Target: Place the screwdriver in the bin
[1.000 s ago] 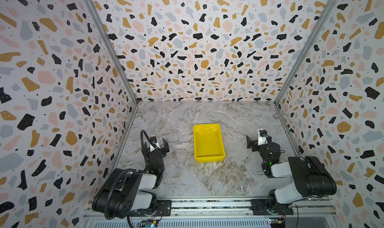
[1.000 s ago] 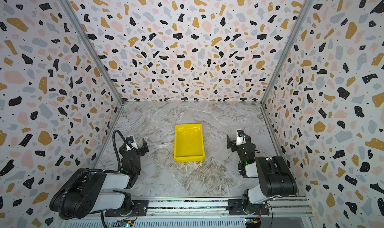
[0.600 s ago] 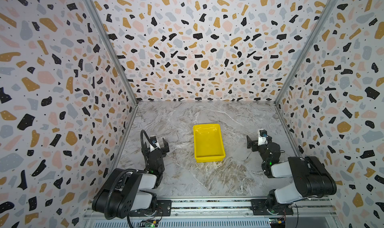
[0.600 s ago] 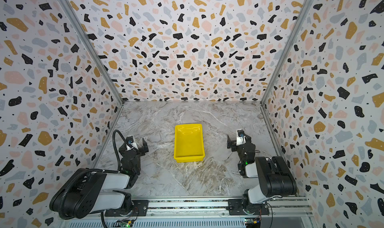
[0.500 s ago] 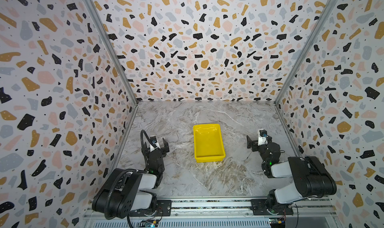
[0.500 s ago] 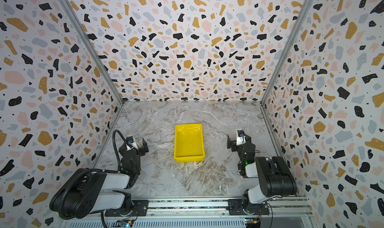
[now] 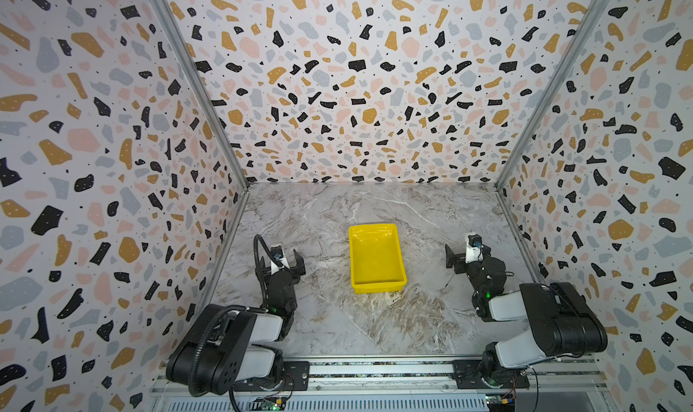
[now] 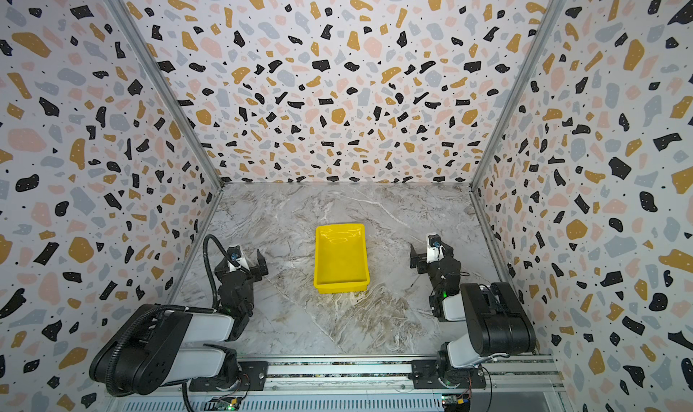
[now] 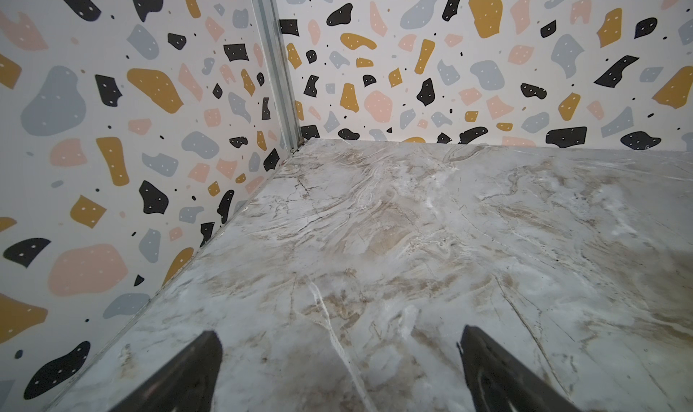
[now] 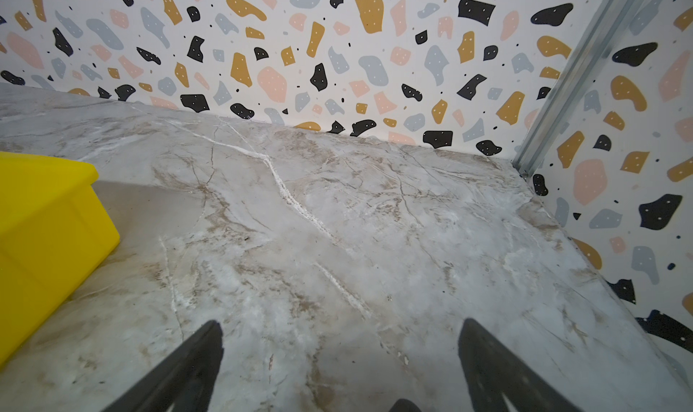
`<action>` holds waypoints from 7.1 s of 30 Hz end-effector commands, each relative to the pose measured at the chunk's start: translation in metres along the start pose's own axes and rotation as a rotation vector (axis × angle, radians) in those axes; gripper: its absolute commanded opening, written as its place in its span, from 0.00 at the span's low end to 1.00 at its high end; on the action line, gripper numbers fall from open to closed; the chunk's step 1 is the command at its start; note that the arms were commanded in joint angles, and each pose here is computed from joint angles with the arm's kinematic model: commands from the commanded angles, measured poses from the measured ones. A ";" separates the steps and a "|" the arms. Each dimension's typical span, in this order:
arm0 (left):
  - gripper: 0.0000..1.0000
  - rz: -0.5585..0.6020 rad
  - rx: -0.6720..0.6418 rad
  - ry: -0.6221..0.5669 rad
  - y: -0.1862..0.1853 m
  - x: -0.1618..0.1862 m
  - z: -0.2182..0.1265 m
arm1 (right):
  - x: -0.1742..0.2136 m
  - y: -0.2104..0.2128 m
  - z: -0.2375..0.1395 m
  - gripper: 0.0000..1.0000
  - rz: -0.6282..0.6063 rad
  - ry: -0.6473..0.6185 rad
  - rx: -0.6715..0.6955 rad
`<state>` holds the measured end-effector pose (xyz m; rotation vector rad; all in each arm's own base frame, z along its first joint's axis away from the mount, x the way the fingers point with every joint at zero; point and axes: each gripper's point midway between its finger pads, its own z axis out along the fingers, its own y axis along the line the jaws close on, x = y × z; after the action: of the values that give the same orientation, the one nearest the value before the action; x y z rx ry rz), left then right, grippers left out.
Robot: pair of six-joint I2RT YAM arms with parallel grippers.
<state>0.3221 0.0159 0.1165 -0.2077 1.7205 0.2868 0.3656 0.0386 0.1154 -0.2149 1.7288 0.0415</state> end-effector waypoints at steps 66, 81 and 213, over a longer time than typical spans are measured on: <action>1.00 -0.415 0.050 0.361 -0.003 0.006 -0.051 | 0.043 -0.010 -0.092 0.99 0.588 0.278 0.326; 1.00 -0.456 0.045 0.333 0.001 0.007 -0.055 | 0.027 -0.052 -0.054 0.99 0.636 0.501 0.528; 0.92 -0.513 0.024 0.277 0.012 0.007 -0.061 | -0.024 0.303 0.060 0.15 0.070 0.719 -0.116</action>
<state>0.2576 0.0088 0.1156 -0.6737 1.8987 -0.1294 0.3709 0.3412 0.0821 -0.2830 2.4600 0.0733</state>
